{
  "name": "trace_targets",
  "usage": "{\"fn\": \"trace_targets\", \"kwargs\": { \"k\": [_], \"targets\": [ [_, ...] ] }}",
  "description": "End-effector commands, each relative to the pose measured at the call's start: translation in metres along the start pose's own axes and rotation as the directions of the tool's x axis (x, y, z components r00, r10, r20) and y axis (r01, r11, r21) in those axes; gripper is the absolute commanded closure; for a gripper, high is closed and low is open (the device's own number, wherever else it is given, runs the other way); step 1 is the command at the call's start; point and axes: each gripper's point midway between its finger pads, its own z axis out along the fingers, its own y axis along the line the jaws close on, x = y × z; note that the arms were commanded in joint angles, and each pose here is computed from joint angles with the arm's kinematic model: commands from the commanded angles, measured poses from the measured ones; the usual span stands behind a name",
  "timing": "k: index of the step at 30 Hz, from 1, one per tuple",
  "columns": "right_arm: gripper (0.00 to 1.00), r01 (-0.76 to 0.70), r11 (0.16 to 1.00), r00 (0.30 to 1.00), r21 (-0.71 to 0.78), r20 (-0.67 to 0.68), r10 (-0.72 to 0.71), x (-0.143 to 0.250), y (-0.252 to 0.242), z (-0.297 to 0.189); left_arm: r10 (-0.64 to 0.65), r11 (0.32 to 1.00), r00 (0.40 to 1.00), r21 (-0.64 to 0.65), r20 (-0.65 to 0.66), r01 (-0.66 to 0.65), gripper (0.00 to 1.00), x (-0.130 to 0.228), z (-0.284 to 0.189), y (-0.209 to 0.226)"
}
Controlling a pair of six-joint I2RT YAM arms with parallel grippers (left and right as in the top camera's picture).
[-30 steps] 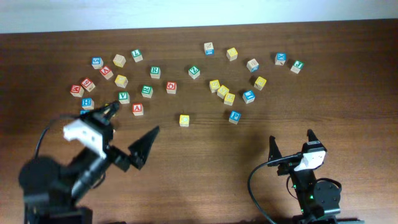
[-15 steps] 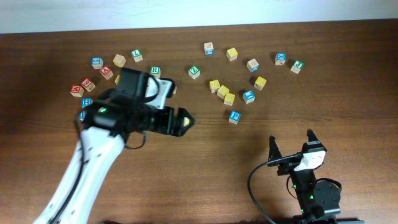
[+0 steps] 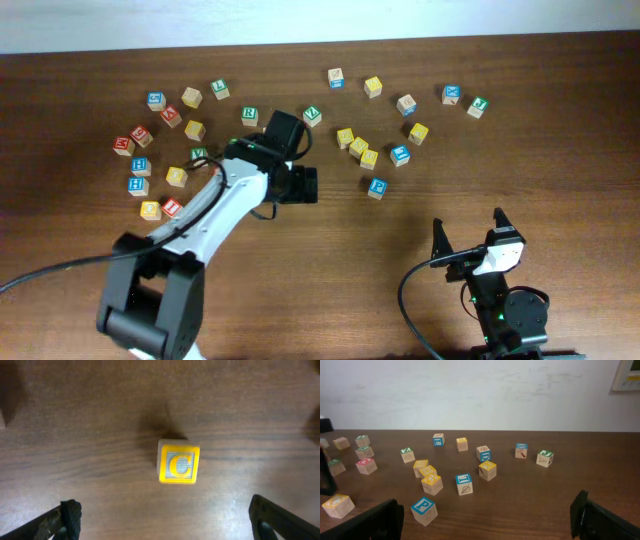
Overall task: Spell out CVPR
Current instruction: 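Lower the left gripper and grasp the yellow C block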
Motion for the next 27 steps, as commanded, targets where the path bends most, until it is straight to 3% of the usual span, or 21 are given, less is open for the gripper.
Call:
{"fn": "trace_targets", "kwargs": {
  "k": [1,8,12,14,16,27],
  "targets": [
    [0.02,-0.011,1.000,1.000,0.007,-0.003,0.011,0.002,-0.001,0.000,0.012,0.999,1.000,-0.033,0.010,-0.012,0.06,-0.002,0.018,-0.012],
    [0.02,-0.011,1.000,1.000,0.007,-0.003,0.011,0.002,-0.001,0.000,0.031,0.994,0.999,-0.108,0.009,-0.030,0.13,-0.002,0.050,-0.007],
    [0.02,-0.011,1.000,1.000,0.007,-0.003,0.011,0.002,-0.001,0.000,0.026,0.995,0.999,-0.099,0.046,-0.021,0.37,-0.012,0.052,-0.009],
    [0.02,-0.011,1.000,1.000,0.007,-0.003,0.011,0.002,-0.001,0.000,0.026,0.994,0.998,-0.104,0.064,-0.019,0.38,-0.016,0.051,-0.009],
    [0.02,-0.011,1.000,1.000,0.007,-0.003,0.011,0.002,-0.001,0.000,0.026,0.994,0.998,-0.105,0.063,-0.019,0.47,-0.016,0.052,-0.009],
    [0.02,-0.011,1.000,1.000,0.007,-0.004,0.011,0.002,-0.001,0.000,0.028,0.992,0.999,-0.125,0.025,-0.025,0.56,-0.008,0.067,-0.005]
  ]
}}
